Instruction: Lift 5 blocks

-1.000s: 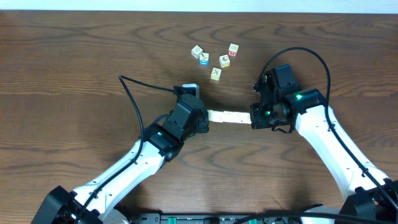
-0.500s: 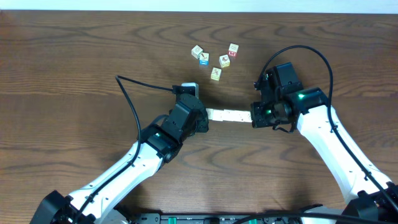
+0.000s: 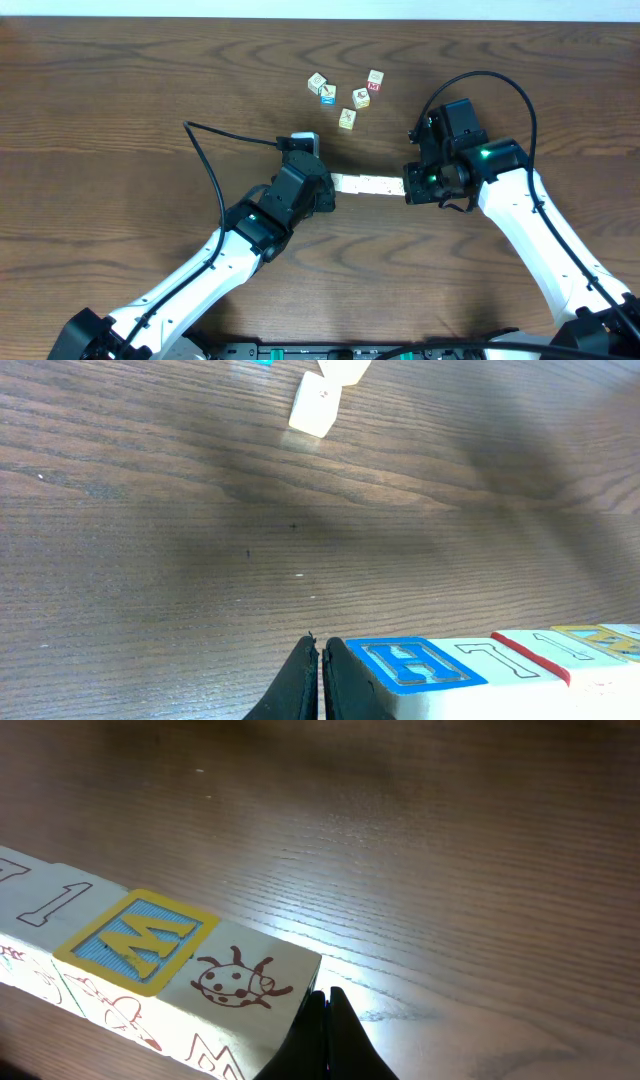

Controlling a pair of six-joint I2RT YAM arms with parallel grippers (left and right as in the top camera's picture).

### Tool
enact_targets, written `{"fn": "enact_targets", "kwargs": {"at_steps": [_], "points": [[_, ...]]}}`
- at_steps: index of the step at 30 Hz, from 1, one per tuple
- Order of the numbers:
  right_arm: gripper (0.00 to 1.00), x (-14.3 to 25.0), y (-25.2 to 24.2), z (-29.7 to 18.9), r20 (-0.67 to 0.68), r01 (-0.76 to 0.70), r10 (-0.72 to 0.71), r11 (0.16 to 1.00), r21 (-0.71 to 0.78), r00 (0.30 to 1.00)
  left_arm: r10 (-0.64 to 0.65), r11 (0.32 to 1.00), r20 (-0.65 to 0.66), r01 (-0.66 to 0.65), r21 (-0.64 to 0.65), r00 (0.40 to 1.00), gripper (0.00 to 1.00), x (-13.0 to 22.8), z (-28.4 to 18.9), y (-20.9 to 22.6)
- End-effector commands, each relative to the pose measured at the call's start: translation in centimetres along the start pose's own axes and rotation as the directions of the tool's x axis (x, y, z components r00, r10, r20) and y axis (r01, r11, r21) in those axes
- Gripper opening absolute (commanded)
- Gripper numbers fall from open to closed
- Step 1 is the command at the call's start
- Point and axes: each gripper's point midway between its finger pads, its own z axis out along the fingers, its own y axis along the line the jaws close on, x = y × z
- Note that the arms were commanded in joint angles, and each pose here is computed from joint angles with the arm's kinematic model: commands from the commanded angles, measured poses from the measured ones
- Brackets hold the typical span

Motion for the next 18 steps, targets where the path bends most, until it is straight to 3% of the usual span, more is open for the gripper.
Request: {"fn": "enact_targets", "kwargs": {"at_steps": [1, 18], "points": [[0.01, 1.2, 11.7, -3.5, 0.002, 0.148, -0.167, 0.867, -0.475, 0.986, 0.069, 0.915, -0.061, -0.038, 0.402, 0.996, 0.07, -0.2, -3.7, -10.8], [0.01, 0.4, 12.2, -4.8, 0.025, 0.160, -0.169, 0.864, -0.477, 0.985, 0.066, 0.909, -0.042, -0.043, 0.415, 0.997, 0.07, -0.7, -4.5, -11.1]]}}
